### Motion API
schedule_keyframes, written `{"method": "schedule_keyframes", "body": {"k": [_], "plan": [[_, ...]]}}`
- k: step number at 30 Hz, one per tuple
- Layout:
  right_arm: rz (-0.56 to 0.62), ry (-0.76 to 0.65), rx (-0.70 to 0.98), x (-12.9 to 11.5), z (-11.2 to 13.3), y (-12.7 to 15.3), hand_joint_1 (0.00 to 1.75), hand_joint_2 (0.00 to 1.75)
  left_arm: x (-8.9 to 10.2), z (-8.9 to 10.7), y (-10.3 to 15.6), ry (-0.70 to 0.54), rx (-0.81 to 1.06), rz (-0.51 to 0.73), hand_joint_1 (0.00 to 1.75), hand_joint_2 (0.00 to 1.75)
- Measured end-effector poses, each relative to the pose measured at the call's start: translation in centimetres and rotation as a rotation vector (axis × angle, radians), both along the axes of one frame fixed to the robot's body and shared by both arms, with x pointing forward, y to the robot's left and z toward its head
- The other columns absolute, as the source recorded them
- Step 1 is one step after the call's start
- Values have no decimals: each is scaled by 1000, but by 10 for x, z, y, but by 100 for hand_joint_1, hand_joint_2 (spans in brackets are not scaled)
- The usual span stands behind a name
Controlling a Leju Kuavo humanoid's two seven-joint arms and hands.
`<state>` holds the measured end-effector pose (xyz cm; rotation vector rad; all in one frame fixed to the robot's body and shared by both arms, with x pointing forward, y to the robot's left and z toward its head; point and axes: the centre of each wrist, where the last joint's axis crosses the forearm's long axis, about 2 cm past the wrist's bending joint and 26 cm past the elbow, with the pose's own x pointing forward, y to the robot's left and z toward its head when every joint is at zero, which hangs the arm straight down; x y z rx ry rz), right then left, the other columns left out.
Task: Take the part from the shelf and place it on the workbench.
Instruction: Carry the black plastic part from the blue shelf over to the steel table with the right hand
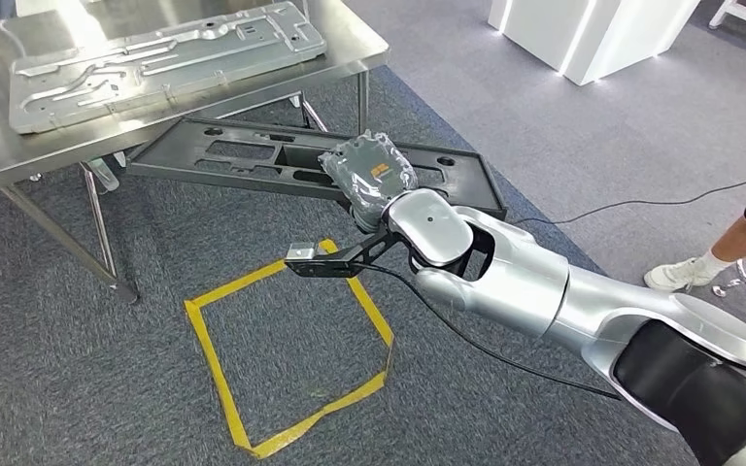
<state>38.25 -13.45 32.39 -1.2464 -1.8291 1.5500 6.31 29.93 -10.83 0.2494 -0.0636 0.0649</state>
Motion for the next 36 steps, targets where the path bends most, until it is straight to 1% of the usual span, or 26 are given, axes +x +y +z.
{"method": "schedule_keyframes", "body": {"k": [14,19,29,36], "plan": [[-8,4,-9,1,-3,-1,175,175,-2,0,0,2,13,2,0,175],[-10,0,-13,2,-3,0,175,175,1,0,0,-2,18,3,0,175],[-8,8,-22,4,-5,-1,175,175,0,0,1,0,14,2,0,175],[3,13,-24,4,-3,4,175,175,1,0,1,1,11,3,0,175]]}}
